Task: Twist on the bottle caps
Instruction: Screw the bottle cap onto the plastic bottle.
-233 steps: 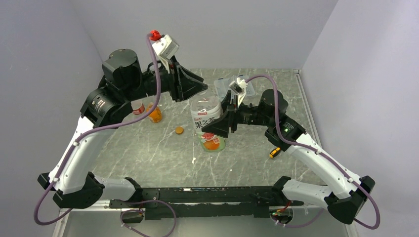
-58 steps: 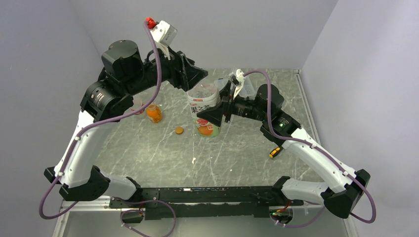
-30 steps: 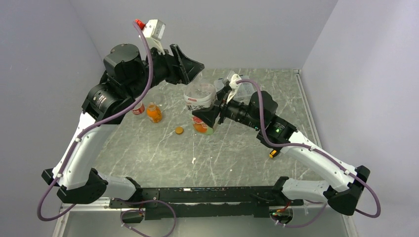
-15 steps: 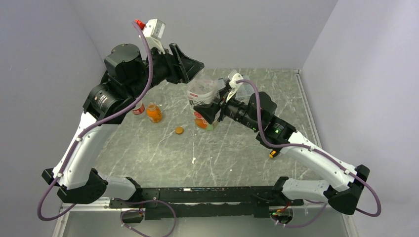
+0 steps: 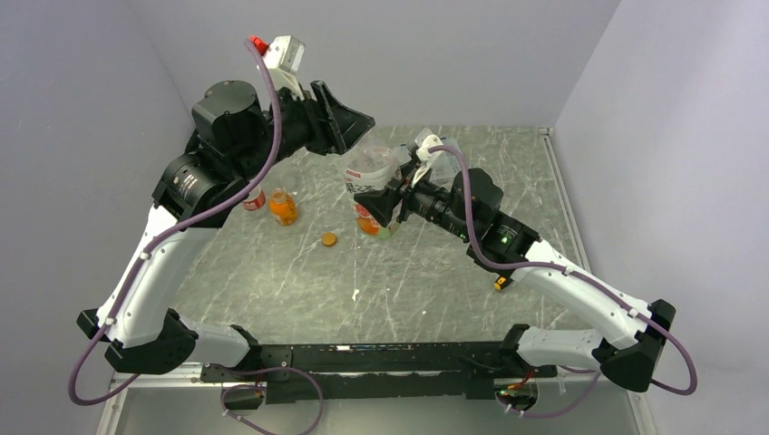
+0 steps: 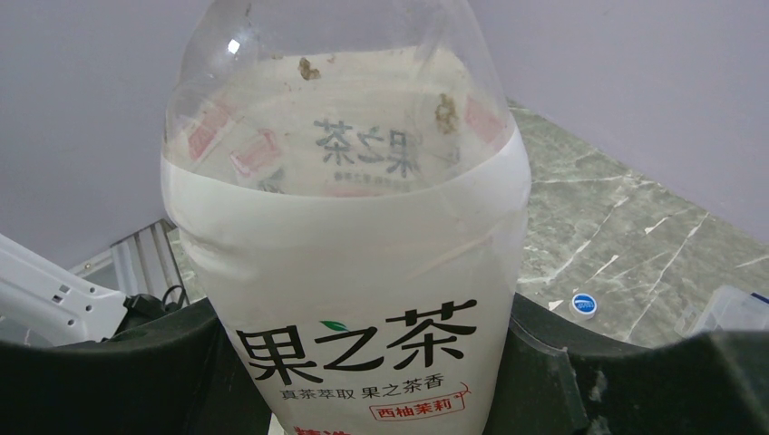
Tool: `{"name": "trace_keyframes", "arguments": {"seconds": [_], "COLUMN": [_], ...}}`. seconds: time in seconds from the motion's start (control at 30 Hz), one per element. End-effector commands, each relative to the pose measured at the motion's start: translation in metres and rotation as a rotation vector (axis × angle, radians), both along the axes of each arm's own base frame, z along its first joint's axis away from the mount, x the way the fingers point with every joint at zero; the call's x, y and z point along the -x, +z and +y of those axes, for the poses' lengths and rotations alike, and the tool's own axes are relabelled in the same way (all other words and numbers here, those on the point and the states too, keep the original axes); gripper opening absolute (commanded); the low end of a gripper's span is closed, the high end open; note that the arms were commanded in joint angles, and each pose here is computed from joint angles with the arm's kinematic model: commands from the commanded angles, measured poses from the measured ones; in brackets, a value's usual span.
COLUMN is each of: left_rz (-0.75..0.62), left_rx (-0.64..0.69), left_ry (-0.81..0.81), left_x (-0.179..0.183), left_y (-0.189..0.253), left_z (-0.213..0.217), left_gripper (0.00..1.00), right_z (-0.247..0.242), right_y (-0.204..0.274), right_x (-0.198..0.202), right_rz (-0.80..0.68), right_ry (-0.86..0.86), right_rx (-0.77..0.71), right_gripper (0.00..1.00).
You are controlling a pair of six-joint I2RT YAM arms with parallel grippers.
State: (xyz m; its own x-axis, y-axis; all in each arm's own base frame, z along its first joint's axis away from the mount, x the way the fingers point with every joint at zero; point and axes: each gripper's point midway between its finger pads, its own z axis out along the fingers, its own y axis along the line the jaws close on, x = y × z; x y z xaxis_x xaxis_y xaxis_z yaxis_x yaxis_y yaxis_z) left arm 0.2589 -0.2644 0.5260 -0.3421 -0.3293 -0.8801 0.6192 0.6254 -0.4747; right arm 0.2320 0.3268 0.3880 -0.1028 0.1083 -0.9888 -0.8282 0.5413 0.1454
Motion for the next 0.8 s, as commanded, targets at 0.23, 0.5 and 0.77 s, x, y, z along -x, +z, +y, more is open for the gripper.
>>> {"name": "trace_keyframes", "arguments": {"seconds": [0.23, 0.5, 0.77], "left_rz": [-0.029, -0.022, -0.023], "left_rx": [0.01, -0.011, -0.022], "left_ry": [-0.012, -0.006, -0.011], "left_x": [0.0018, -0.0019, -0.0034], "left_y": [0.0112, 0.0062, 0.0046], "left_z": [-0.0005, -0.0016, -0.0035], "left_gripper": [0.57, 0.52, 0.43], "right_z": [-0.0003, -0.0002, -0.0001], "right_y": [0.0229, 0.0229, 0.0229], "right_x": [-0.0002, -0.0005, -0.0013], "right_rz": [-0.048, -0.048, -0.048], "right_ry": [-0.006, -0.006, -0.009], "right_rx": [-0.037, -0.032, -0.029], "right_gripper": [0.24, 0.24, 0.24]}}
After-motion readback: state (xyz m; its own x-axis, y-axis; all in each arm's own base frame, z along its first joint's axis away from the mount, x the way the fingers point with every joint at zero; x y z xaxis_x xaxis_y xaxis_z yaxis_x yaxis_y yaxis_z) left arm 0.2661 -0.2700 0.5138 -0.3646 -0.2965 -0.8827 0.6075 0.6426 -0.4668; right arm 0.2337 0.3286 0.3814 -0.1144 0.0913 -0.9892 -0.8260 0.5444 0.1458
